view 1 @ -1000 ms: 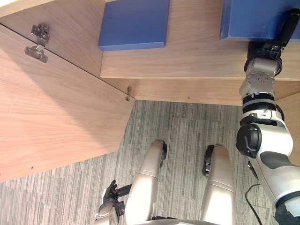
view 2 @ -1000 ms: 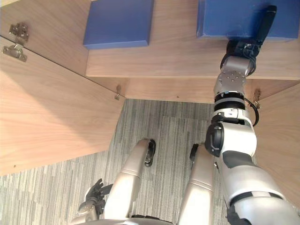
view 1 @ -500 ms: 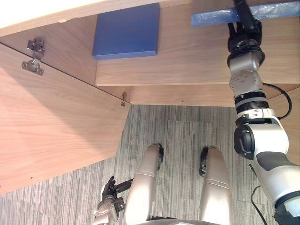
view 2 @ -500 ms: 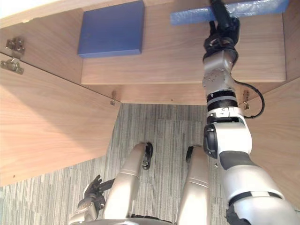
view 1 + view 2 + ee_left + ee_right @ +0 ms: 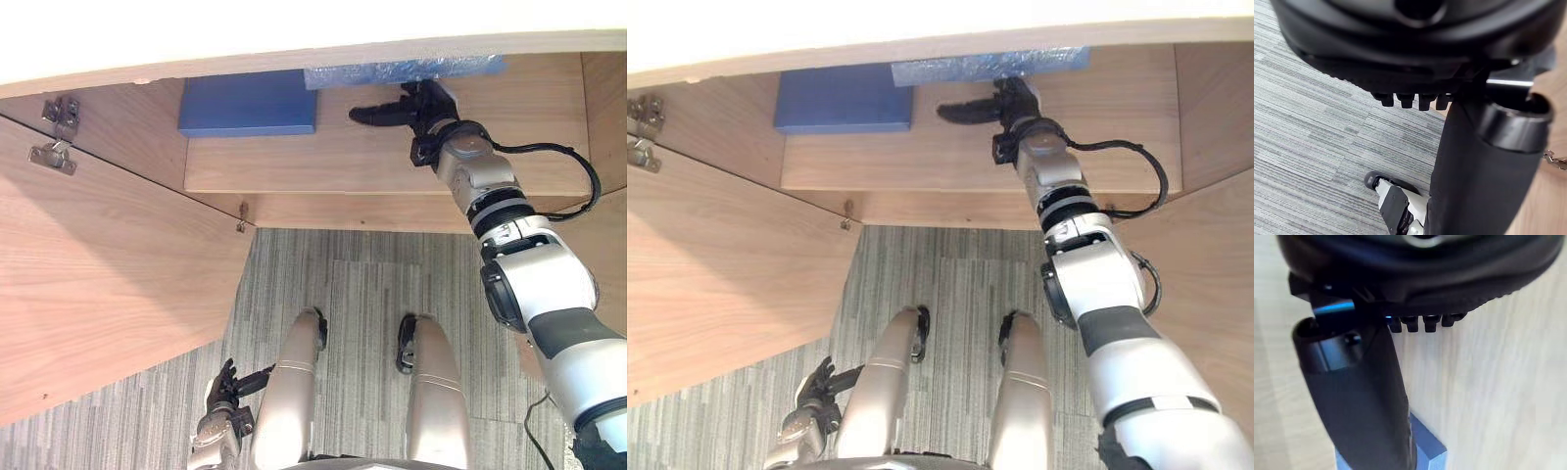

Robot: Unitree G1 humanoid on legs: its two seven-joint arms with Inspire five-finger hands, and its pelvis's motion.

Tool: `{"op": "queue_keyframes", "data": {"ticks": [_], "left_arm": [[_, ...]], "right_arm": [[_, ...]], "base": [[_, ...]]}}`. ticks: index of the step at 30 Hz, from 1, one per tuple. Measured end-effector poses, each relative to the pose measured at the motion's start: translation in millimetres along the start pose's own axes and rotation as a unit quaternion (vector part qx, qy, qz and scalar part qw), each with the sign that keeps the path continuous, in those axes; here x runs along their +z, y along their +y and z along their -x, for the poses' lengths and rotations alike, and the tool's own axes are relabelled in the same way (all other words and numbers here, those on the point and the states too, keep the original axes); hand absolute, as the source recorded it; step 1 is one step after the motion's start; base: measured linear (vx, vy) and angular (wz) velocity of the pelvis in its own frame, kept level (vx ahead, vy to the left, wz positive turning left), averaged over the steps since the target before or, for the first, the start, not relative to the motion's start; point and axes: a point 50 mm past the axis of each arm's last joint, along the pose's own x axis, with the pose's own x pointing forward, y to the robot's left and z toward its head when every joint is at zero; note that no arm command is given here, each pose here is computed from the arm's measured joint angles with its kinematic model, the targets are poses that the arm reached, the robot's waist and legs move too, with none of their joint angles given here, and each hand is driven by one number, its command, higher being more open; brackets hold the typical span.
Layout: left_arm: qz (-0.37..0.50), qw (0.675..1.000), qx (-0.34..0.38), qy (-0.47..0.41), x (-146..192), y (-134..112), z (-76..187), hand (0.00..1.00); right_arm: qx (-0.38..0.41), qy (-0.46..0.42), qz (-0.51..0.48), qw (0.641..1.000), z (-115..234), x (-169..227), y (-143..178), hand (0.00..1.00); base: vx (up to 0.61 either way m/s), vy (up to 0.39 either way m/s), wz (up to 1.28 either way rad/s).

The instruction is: Walk over to the cabinet, pick up the folder, carry it to the office cabinet, place the folder inside the office cabinet, then close the office cabinet door

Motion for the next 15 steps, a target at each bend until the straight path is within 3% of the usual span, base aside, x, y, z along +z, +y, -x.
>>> {"op": "queue_keyframes", "data": {"ticks": [4,10,15], "left_arm": [[-0.018,1.000,-0.006,-0.005,1,2,1,1.00],[-0.025,1.000,-0.008,-0.005,0,8,3,1.00],[-0.041,0.999,-0.007,-0.018,7,12,2,1.00]], "right_arm": [[0.005,0.010,0.052,0.999,2,-2,-13,1.00],[0.041,0.029,0.209,0.977,3,-8,-12,1.00],[0.060,0.030,0.237,0.969,4,-19,-10,1.00]], "base": [[0.00,0.006,0.01],[0.00,0.000,0.00],[0.01,0.002,0.00]]}}
